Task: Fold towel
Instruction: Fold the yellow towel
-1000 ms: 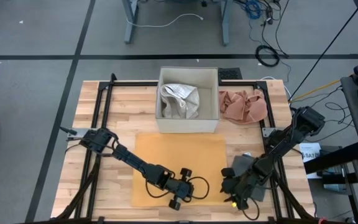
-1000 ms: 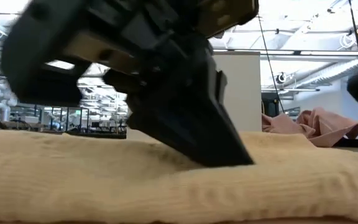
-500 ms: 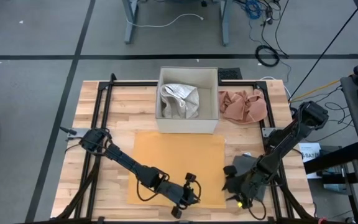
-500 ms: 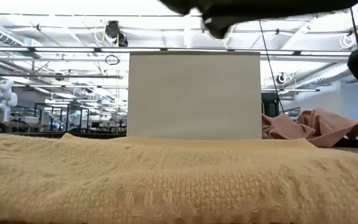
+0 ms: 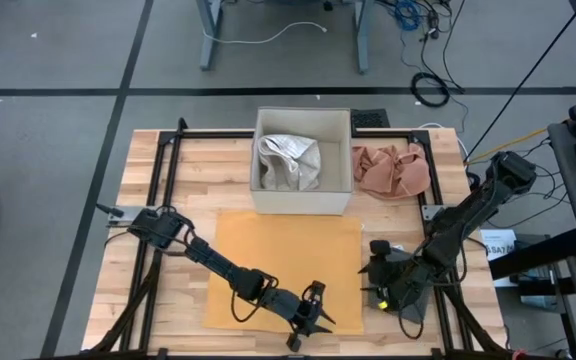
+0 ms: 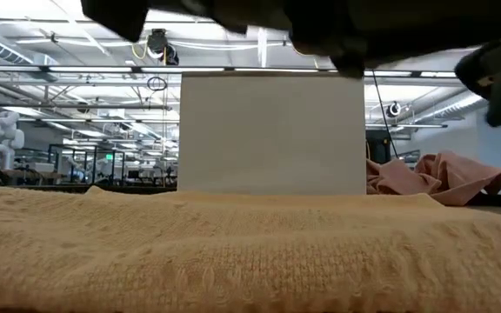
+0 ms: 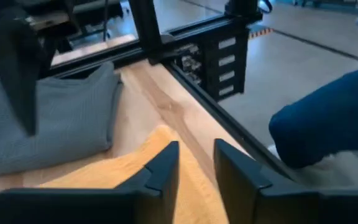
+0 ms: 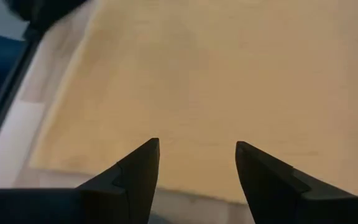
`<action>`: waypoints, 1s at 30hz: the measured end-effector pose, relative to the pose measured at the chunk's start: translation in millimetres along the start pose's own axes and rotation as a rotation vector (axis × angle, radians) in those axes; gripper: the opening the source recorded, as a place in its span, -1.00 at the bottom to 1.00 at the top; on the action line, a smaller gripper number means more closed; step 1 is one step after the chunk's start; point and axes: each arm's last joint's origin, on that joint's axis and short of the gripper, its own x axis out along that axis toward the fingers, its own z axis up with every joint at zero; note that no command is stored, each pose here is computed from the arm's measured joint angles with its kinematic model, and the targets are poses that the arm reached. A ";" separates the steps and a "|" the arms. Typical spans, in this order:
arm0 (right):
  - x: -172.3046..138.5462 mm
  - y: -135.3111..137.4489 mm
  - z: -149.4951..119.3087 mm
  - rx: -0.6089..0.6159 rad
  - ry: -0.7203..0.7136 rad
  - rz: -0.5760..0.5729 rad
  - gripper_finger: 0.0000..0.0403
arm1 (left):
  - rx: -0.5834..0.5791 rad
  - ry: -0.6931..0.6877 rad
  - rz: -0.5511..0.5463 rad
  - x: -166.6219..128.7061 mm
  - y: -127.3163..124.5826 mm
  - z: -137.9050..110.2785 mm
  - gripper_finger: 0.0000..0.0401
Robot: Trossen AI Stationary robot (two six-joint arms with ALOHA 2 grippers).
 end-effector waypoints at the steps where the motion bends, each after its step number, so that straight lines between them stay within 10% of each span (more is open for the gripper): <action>1: -0.1 -2.0 1.6 -0.002 -0.008 -0.012 -0.01 | -0.001 0.001 0.002 1.6 0.6 -2.7 -0.37; 30: 22.4 -91.4 22.8 0.305 0.097 -0.335 -0.01 | -0.069 0.138 -0.106 71.0 12.5 -29.6 -0.16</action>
